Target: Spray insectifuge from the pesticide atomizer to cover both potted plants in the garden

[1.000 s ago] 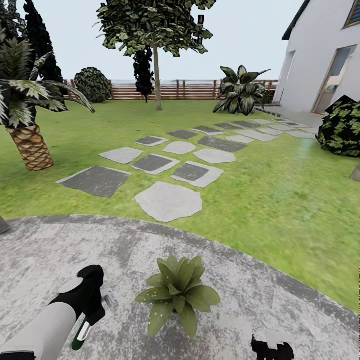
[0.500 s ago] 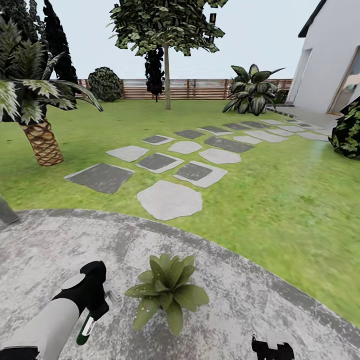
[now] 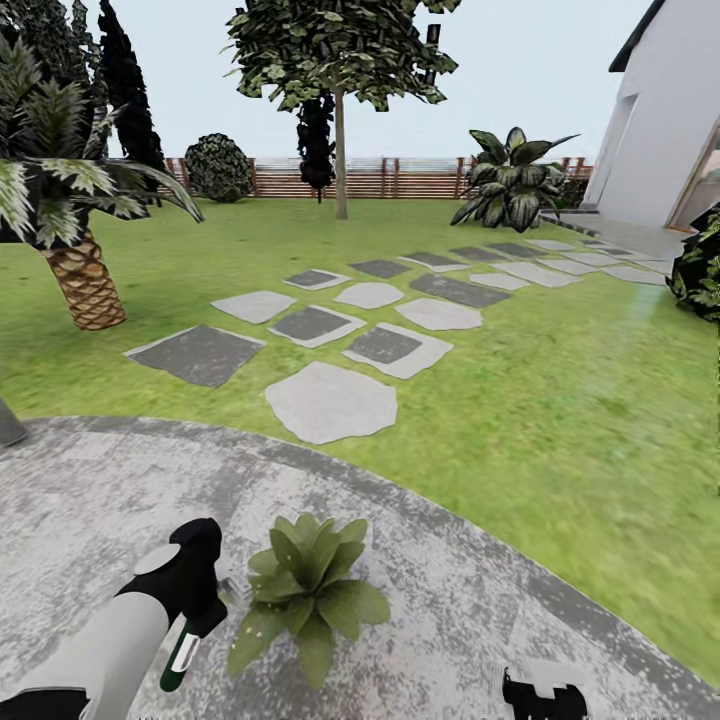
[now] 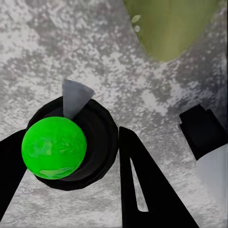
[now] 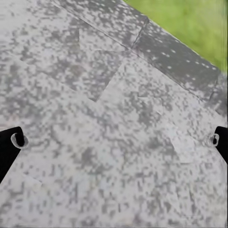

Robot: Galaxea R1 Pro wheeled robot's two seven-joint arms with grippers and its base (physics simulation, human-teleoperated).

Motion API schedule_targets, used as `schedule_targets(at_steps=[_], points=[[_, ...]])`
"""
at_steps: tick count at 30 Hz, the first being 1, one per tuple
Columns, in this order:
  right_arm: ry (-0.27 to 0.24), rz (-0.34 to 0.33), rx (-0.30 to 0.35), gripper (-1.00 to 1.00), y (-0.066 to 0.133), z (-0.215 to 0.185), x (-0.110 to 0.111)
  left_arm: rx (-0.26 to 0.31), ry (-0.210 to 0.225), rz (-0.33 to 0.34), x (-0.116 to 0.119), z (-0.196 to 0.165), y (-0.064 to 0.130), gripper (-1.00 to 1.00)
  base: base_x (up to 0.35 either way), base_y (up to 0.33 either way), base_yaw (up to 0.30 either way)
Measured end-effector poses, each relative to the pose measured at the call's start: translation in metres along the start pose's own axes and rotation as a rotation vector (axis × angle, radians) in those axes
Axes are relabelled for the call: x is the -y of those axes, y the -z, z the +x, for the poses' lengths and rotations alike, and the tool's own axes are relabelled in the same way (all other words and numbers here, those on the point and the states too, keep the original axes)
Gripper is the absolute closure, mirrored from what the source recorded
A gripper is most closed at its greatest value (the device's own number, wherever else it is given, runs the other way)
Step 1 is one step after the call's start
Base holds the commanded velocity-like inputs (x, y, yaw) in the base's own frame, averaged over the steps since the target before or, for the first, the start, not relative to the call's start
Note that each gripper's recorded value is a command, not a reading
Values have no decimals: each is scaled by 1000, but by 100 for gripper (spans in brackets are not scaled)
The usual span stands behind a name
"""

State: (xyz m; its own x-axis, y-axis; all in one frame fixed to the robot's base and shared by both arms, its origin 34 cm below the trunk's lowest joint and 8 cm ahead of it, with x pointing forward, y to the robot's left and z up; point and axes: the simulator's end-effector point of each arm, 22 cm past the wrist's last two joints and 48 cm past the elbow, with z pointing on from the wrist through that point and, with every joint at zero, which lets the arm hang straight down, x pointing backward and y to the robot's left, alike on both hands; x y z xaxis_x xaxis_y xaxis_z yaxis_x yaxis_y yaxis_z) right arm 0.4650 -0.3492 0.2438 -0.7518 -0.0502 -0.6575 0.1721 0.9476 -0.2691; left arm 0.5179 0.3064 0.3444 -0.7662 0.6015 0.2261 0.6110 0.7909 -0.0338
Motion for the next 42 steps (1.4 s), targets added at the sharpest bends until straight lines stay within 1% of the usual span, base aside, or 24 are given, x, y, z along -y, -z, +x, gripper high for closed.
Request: schedule_targets(at_steps=[4,14,21,28,31,33,36,38,42], points=[[0,2,0,-100,0,0,0,-1,2,-1,-1,0,0,100,-44,-272,243],[0,2,-5,-100,0,2,0,-4,4,-1,-1,2,-1,100,-153,-253,262],[2,2,-6,-100,0,3,-1,-10,7,1,-2,4,-3,100,-57,-267,62],[4,1,-11,-100,0,5,-1,-19,13,-4,-7,9,-5,100,18,-250,228],[5,1,-14,-100,0,6,-1,-36,21,-2,-8,18,-11,100,75,-53,242],[5,1,-15,-100,0,7,-1,-44,31,-3,-13,25,-13,100,18,-11,243],[6,1,-17,-100,-1,8,-1,-40,83,3,-27,37,-14,100,4,-2,243],[6,1,-19,-100,-1,8,-1,-35,107,16,-28,41,-16,100,0,0,243],[13,-7,-19,-100,-1,10,-2,-25,102,27,-21,33,-16,100,95,-194,97]])
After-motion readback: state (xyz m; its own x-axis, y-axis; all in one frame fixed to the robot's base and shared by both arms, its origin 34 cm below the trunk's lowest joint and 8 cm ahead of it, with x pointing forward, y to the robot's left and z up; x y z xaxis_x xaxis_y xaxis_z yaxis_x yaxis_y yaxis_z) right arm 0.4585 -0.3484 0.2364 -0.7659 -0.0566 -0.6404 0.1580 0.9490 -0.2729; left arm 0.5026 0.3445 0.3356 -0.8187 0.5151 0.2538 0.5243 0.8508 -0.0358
